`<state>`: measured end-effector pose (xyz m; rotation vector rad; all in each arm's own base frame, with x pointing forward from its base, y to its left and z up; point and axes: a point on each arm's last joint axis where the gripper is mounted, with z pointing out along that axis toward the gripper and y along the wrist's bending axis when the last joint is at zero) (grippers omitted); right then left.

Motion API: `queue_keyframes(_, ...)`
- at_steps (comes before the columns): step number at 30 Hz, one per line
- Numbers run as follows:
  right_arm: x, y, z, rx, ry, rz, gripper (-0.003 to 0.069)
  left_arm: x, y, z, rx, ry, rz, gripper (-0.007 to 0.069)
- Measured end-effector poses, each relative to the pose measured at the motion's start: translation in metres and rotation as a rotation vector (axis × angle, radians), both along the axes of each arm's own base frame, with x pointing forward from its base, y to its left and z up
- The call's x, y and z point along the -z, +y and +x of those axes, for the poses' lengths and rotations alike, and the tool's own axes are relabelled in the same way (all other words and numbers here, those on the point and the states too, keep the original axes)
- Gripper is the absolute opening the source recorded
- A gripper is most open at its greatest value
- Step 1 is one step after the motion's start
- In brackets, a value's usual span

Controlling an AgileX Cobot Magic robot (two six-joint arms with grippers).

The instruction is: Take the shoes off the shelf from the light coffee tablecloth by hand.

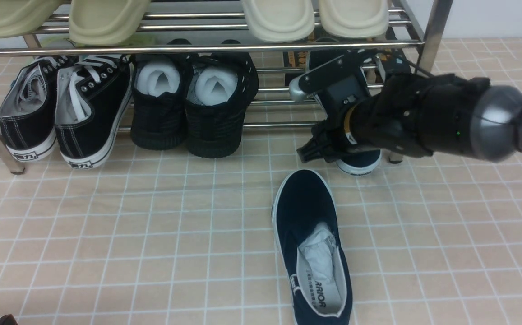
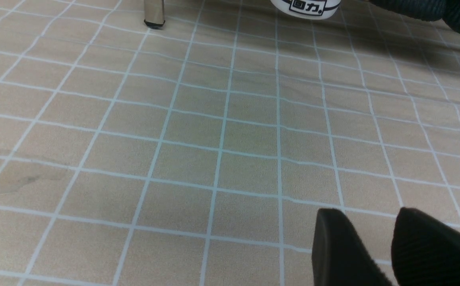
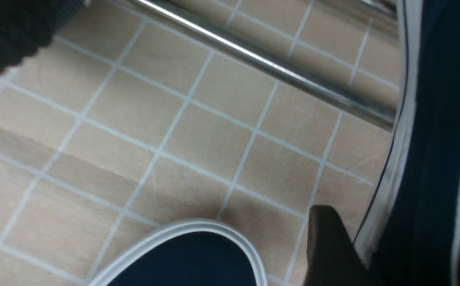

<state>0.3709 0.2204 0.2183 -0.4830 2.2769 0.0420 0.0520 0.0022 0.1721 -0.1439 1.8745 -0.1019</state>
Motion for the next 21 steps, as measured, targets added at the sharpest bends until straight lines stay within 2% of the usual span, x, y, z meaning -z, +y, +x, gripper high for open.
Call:
queue_keyframes(5, 0.001, -0.001, 0.002, 0.009, -0.018, -0.007, 0.0296, 0.0, 0.0, 0.0, 0.0, 0.0, 0.0, 0.0242)
queue_keyframes(7, 0.001, -0.001, 0.003, 0.011, -0.025, -0.012, 0.0227, 0.0, 0.0, 0.0, 0.0, 0.0, 0.0, 0.0242)
queue_keyframes(8, 0.001, -0.002, 0.003, 0.014, -0.023, -0.013, 0.0146, 0.0, 0.0, 0.0, 0.0, 0.0, 0.0, 0.0242)
queue_keyframes(11, -0.001, -0.002, 0.002, 0.019, -0.023, -0.015, 0.0022, 0.0, 0.0, 0.0, 0.0, 0.0, 0.0, 0.0242)
queue_keyframes(16, -0.015, -0.002, -0.007, 0.052, -0.013, -0.012, 0.0017, 0.0, 0.0, 0.0, 0.0, 0.0, 0.0, 0.0239)
queue_keyframes(21, -0.061, -0.003, -0.044, 0.077, 0.016, -0.022, 0.0017, 0.0, 0.0, 0.0, 0.0, 0.0, 0.0, 0.024)
